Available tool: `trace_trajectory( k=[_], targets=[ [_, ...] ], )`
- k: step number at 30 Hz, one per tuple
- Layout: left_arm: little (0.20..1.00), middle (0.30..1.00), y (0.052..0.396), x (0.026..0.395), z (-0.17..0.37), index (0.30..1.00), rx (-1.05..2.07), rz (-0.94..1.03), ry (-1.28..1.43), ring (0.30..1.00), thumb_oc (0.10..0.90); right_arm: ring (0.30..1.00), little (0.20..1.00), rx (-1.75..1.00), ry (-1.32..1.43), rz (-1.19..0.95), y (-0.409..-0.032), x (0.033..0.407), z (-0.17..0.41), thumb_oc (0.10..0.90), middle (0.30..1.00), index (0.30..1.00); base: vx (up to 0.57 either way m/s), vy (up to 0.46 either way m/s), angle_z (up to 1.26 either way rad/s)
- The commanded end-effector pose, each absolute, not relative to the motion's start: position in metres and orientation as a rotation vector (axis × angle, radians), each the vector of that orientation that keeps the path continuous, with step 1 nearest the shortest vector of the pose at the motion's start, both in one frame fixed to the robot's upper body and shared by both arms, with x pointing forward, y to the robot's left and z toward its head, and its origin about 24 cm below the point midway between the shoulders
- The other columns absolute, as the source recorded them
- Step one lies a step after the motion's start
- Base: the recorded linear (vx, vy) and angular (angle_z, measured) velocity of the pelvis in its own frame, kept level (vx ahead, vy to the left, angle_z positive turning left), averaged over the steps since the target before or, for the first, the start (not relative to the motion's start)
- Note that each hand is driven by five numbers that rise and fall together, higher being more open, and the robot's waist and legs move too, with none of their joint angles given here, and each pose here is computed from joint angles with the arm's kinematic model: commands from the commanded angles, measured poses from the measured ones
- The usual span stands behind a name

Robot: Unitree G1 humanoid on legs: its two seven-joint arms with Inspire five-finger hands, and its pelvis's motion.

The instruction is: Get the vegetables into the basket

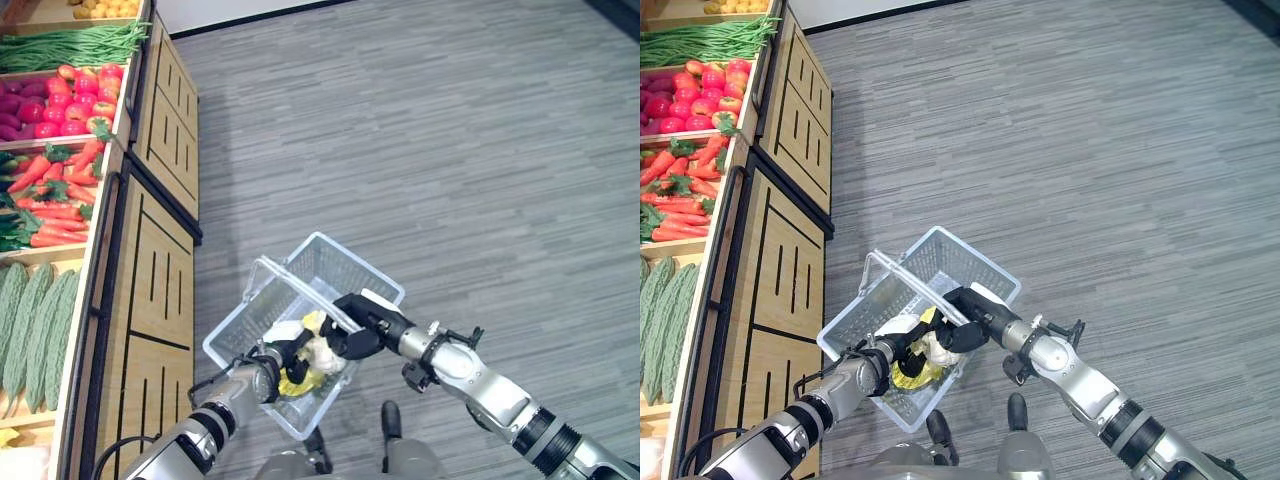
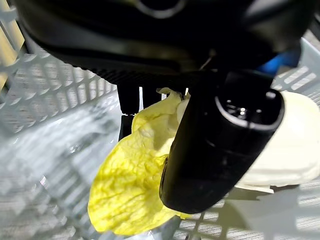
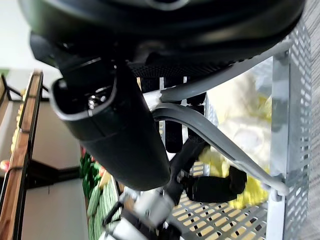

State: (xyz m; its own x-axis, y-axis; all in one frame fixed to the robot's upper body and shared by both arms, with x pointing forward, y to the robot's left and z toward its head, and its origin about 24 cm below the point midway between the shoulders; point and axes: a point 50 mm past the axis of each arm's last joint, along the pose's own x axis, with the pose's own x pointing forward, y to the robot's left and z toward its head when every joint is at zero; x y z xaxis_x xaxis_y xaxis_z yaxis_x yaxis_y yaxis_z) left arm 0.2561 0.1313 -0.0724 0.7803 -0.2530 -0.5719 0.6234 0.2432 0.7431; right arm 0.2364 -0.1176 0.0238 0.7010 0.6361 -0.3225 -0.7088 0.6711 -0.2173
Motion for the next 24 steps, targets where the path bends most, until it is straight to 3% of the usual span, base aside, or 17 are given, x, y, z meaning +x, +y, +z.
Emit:
trace_trajectory(
  k=[1, 10, 20, 21, 24],
  targets=[
    [1.000, 1.000, 0.121, 0.284, -0.054, 1.000, 1.277, -0.625, 0.262, 1.000, 0.900, 0.300, 0.300, -0.083, -0.242, 0.886, -0.068, 0.246, 0.117, 0.400, 0.300, 0.300, 0.00, 0.000, 0.00],
    [1.000, 1.000, 0.129, 0.277, -0.062, 1.000, 1.169, -0.580, 0.349, 1.000, 0.900, 0.300, 0.300, -0.163, -0.174, 0.813, -0.078, 0.254, 0.098, 0.400, 0.300, 0.300, -0.02, 0.004, 0.02],
    [1.000, 1.000, 0.142, 0.276, -0.037, 1.000, 1.014, -0.569, 0.285, 1.000, 0.900, 0.300, 0.300, -0.561, 0.122, 0.530, -0.143, 0.272, 0.024, 0.400, 0.300, 0.300, -0.03, -0.004, 0.12],
    [1.000, 1.000, 0.181, 0.257, -0.052, 1.000, 1.024, -0.542, 0.397, 1.000, 0.900, 0.300, 0.300, -0.582, 0.167, 0.464, -0.160, 0.274, 0.017, 0.400, 0.300, 0.300, -0.02, -0.007, 0.09],
    [1.000, 1.000, 0.160, 0.262, -0.060, 1.000, 1.072, -0.615, 0.416, 1.000, 0.900, 0.300, 0.300, -0.622, 0.290, 0.435, -0.166, 0.274, -0.013, 0.400, 0.300, 0.300, -0.01, -0.003, 0.10]
  ],
)
